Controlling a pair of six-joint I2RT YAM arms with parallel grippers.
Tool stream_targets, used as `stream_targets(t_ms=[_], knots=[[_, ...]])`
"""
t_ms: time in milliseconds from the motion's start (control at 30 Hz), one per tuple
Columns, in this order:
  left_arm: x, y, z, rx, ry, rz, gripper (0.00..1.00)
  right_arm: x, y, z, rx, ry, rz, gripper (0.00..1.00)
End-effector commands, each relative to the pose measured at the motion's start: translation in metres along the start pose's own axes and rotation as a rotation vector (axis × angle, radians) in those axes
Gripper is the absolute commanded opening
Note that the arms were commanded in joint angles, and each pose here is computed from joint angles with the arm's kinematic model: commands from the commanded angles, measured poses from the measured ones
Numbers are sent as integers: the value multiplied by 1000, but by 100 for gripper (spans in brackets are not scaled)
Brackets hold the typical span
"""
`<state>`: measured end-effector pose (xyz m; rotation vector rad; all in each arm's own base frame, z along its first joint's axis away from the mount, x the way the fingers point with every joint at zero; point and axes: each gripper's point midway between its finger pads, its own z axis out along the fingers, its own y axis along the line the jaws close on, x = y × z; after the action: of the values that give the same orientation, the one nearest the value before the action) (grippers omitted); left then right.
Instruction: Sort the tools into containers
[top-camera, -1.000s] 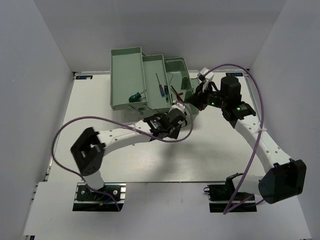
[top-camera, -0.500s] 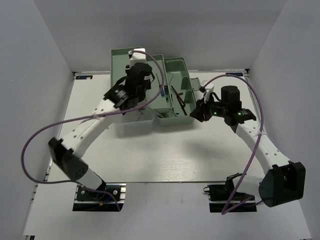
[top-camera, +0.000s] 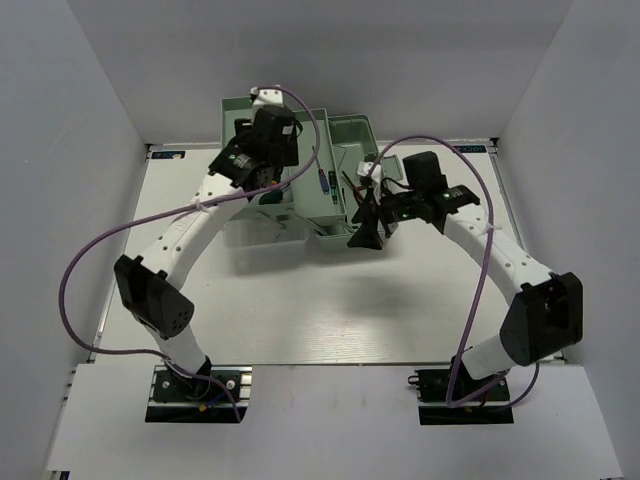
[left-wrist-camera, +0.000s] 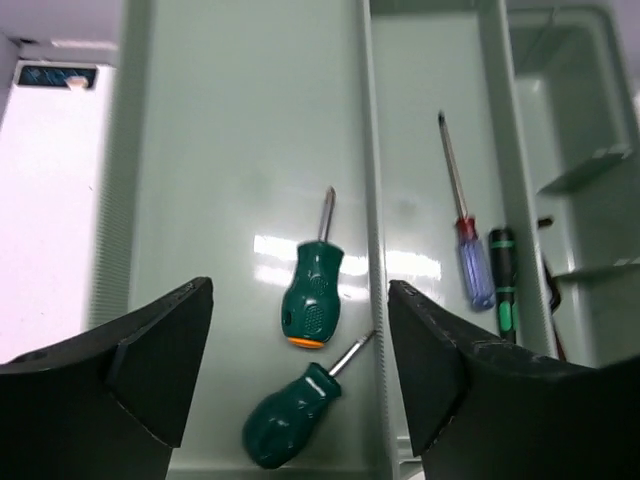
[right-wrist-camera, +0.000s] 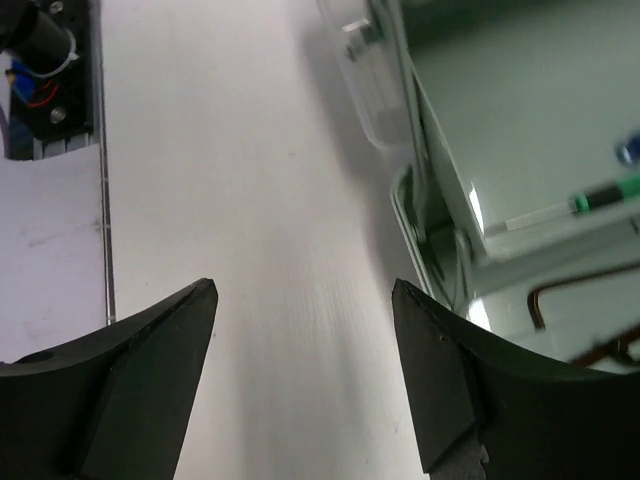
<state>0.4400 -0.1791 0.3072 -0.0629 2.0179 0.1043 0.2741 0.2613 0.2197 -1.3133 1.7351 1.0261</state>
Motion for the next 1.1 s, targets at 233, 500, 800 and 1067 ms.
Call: stream_targets(t_ms=[233, 500, 800, 1067], knots=[[-23, 105, -125, -62, -94, -226, 0, -9, 68, 72, -332, 42, -453, 7], [163, 155, -169, -173, 218, -573, 77, 1, 50, 161, -40, 51, -879, 50], [272, 164, -189, -168, 384, -710, 81, -45, 39, 211, 124, -26, -940, 63], [299, 149, -183, -120, 460, -716, 82, -62, 40, 237, 123, -39, -964, 63]])
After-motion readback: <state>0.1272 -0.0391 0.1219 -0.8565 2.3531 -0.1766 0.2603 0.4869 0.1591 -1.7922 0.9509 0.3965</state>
